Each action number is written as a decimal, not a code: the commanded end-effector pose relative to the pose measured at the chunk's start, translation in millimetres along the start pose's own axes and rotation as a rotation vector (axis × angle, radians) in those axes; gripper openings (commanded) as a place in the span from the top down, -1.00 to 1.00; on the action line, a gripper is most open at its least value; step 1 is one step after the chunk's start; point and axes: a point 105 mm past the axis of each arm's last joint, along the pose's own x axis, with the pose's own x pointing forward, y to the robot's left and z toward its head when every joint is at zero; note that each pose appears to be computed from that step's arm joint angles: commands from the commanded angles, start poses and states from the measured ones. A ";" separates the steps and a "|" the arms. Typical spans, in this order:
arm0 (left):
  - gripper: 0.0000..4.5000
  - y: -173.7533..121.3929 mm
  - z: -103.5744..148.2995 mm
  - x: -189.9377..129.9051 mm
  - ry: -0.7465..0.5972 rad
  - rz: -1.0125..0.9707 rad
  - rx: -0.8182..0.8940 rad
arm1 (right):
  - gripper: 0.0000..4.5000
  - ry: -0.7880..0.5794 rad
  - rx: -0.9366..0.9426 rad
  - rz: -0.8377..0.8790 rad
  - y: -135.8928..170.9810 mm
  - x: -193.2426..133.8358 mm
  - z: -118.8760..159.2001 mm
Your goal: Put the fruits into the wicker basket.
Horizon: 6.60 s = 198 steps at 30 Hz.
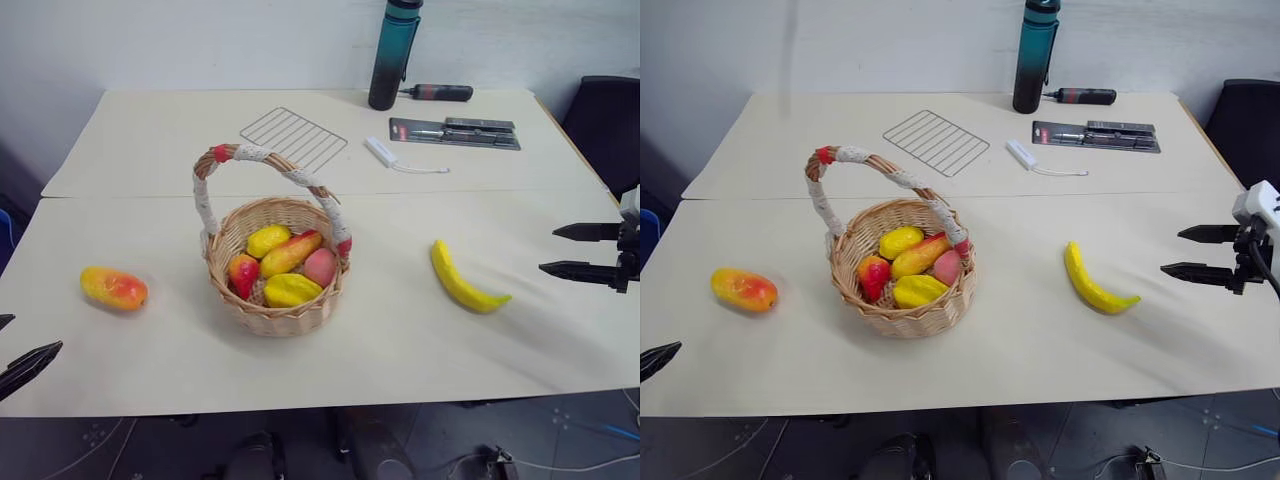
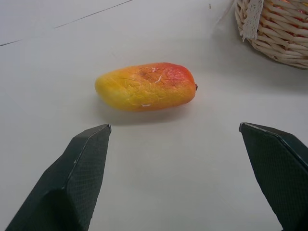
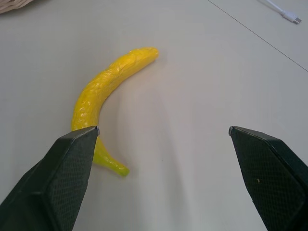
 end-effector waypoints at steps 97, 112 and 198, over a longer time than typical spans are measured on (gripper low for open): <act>-0.04 -163.5 142.7 112.9 0.101 -0.799 0.103 | -1.00 -0.537 -0.411 0.401 139.3 19.5 184.8; -1.00 -162.5 170.4 139.4 -0.056 -0.881 0.182 | -1.00 -0.397 -0.269 0.104 119.9 30.2 126.6; -1.00 -153.1 199.9 37.7 -0.176 -0.860 0.448 | -0.74 -0.305 -0.634 0.698 138.1 201.8 213.9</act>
